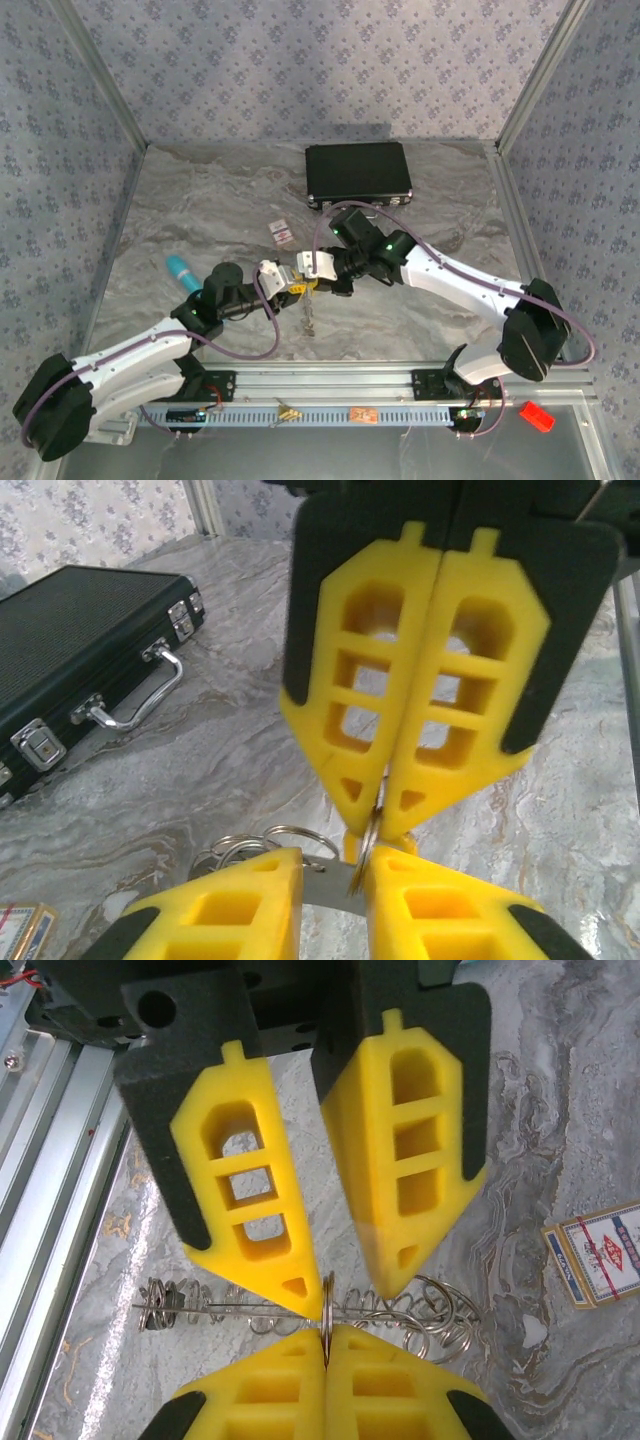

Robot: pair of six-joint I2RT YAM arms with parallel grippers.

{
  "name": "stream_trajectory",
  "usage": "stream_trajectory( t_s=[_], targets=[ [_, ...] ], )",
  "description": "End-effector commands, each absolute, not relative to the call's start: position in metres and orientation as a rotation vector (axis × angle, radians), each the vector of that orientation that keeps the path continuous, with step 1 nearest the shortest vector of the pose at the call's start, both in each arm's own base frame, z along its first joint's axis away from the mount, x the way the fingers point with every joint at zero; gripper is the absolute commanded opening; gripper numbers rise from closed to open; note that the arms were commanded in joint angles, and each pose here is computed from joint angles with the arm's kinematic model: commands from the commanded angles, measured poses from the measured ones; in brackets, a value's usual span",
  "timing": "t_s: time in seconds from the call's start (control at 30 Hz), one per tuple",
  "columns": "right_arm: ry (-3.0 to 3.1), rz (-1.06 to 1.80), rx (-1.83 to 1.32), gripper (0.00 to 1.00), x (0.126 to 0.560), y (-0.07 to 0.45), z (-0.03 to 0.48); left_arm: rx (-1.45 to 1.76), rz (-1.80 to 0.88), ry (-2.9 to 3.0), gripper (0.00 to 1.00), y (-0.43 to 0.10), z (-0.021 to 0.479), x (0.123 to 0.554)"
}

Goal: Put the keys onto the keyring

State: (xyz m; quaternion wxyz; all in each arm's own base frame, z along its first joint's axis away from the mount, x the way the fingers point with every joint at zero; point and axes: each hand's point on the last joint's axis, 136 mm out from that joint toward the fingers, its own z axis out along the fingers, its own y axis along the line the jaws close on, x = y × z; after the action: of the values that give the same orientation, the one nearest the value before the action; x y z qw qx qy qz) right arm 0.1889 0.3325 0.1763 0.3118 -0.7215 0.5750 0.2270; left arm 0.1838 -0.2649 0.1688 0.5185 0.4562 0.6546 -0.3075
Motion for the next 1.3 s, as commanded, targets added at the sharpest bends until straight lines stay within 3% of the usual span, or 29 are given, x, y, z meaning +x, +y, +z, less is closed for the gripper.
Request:
stream_trajectory(
  t_s=[0.0, 0.3, 0.43, 0.63, 1.1, 1.27],
  targets=[
    [1.471, 0.603, -1.913, 0.0, 0.188, 0.338, 0.189, 1.098, -0.761, 1.496, 0.17, -0.273, 0.193, 0.184],
    [1.487, 0.698, -1.813, 0.0, 0.188, 0.343, 0.196, 1.107, -0.789, 1.475, 0.0, -0.276, 0.195, 0.182],
    [1.531, 0.769, -1.67, 0.25, 0.199, 0.334, 0.2, 1.097, -0.788, 1.45, 0.0, -0.275, 0.195, 0.18],
    [1.563, 0.865, -1.528, 0.33, 0.201, 0.321, 0.199, 1.078, -0.772, 1.419, 0.0, -0.272, 0.196, 0.182],
    [1.573, 0.883, -1.511, 0.32, 0.202, 0.323, 0.196, 1.073, -0.767, 1.379, 0.0, -0.272, 0.201, 0.18],
    [1.583, 0.884, -1.538, 0.24, 0.201, 0.326, 0.191, 1.074, -0.772, 1.376, 0.0, -0.272, 0.202, 0.179]
  ],
)
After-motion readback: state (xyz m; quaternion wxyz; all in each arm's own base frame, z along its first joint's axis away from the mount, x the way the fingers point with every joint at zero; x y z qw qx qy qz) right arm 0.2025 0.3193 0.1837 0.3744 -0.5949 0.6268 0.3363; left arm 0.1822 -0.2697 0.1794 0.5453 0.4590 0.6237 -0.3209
